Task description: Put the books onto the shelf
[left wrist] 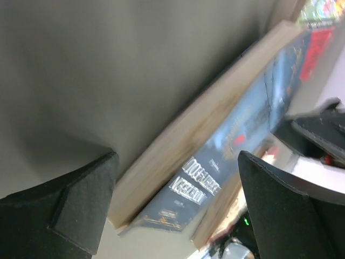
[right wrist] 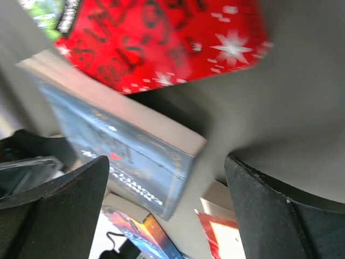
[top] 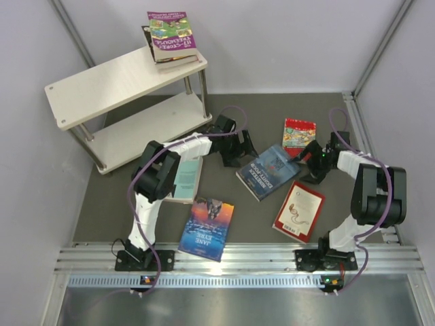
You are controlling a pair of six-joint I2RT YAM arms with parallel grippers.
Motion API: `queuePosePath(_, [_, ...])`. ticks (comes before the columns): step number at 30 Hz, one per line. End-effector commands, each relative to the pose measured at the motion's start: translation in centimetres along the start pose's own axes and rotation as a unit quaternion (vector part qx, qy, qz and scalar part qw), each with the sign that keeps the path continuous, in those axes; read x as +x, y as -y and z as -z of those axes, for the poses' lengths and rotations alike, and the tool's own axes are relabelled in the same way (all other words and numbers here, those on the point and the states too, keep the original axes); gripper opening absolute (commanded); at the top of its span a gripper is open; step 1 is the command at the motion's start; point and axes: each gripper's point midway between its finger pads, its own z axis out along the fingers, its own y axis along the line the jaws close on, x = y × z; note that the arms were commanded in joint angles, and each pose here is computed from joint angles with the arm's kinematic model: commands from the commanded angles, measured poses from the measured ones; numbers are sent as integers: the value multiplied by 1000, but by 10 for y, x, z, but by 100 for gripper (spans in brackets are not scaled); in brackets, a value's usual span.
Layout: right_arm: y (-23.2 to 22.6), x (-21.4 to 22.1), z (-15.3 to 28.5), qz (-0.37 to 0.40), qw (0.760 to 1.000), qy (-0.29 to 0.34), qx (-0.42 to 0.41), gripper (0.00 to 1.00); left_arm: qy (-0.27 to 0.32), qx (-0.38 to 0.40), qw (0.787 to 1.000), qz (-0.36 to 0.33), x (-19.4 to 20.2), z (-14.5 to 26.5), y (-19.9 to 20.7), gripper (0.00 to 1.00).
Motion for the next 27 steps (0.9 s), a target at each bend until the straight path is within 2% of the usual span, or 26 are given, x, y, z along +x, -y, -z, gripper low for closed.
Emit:
queuePosePath(1, [13,4,-23,11,1000,9,-8,88,-21,11,1000,8,26,0,1,99])
queuePosePath(6, [0,3,-36,25,998,31,-52,87,-66,34,997,31,58,-11,1,99])
queuePosePath(9, [-6,9,-43,28,996,35,-77,82,-100,50,992,51,80,-22,7,99])
queuePosePath(12, [-14,14,-46,32,994,34,-98,70,-104,49,992,52,86,-24,8,99])
queuePosePath(16, [-26,16,-36,42,991,37,-118,43,-98,51,992,54,83,-20,11,99])
queuePosePath(18, [-33,18,-30,50,990,34,-129,37,-93,56,993,54,81,-20,14,99])
queuePosePath(21, [-46,25,-19,67,986,26,-152,15,-88,66,992,55,79,-16,21,99])
queuePosePath(22, [-56,26,-10,78,983,30,-166,0,-79,76,993,48,75,-9,29,99])
queuePosePath(27, [-116,44,42,131,963,17,-233,0,-35,72,997,-11,63,29,37,99])
